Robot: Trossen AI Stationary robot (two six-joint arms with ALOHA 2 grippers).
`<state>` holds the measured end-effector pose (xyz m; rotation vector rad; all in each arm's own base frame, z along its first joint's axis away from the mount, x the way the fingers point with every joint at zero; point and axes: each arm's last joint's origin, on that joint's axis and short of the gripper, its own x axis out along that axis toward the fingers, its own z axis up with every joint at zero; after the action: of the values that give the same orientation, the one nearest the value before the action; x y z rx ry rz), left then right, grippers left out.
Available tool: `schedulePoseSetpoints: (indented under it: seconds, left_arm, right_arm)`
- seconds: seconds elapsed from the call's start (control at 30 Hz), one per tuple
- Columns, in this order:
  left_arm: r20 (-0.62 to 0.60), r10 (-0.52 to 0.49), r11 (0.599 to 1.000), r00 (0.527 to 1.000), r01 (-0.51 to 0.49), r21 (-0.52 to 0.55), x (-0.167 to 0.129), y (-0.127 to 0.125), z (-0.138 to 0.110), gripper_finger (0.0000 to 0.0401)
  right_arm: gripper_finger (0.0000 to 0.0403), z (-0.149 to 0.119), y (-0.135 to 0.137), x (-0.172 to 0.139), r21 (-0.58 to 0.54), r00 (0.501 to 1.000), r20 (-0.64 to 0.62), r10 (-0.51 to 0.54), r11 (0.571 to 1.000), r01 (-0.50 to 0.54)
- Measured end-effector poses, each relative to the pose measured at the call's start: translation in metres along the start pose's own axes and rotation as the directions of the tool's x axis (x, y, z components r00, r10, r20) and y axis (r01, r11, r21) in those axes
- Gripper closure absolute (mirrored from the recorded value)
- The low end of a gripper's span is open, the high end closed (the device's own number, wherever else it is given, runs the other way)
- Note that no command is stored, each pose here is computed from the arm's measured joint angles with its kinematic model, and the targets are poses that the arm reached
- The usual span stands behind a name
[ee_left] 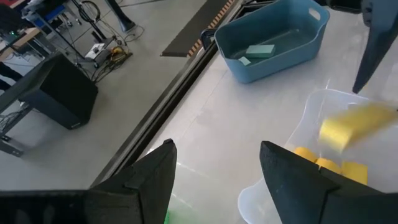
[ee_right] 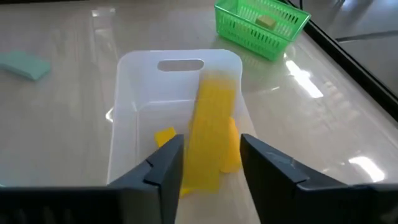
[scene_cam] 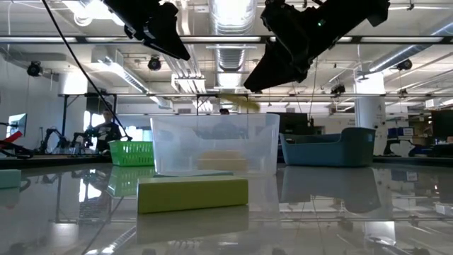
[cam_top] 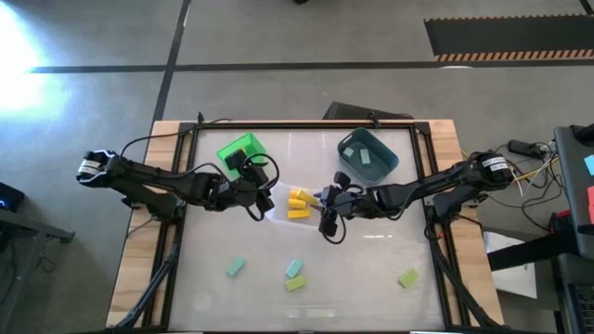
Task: Sort & place blocks by color
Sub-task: Put the yellow block into the transparent bin, then put the blue block into the blue bin
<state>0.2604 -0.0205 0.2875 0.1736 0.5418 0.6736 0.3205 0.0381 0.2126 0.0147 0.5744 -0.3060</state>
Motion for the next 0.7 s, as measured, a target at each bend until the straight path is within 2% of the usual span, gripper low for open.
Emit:
schedulePoseSetpoints:
  seconds: [0.13,0.3,0.4,0.53,0.7]
  left_arm:
    - [0.000,0.000,1.000,1.000,0.000,-0.008,0.000,0.000,0.000,0.0186]
    - [0.004,-0.019,0.998,1.000,0.019,-0.052,-0.001,-0.002,0.000,0.0186]
    - [-0.003,-0.125,0.991,0.992,0.125,-0.049,-0.005,-0.008,0.000,0.0186]
    - [-0.014,-0.291,0.953,0.957,0.289,-0.095,-0.010,-0.015,0.002,0.0186]
    - [-0.062,-0.390,0.910,0.919,0.374,-0.178,-0.016,-0.021,-0.003,0.0186]
  right_arm:
    - [0.0231,-0.001,0.000,0.000,-0.026,1.000,-0.005,-0.001,1.000,0.001]
    - [0.0229,-0.002,0.000,0.000,-0.046,1.000,-0.011,-0.002,0.999,0.002]
    - [0.0235,-0.002,-0.001,-0.001,-0.050,1.000,-0.017,-0.003,0.999,0.002]
    - [0.0247,-0.001,0.000,-0.002,-0.052,1.000,-0.014,-0.001,0.999,0.001]
    - [0.0261,-0.002,0.004,-0.004,-0.082,1.000,-0.013,0.012,0.997,-0.013]
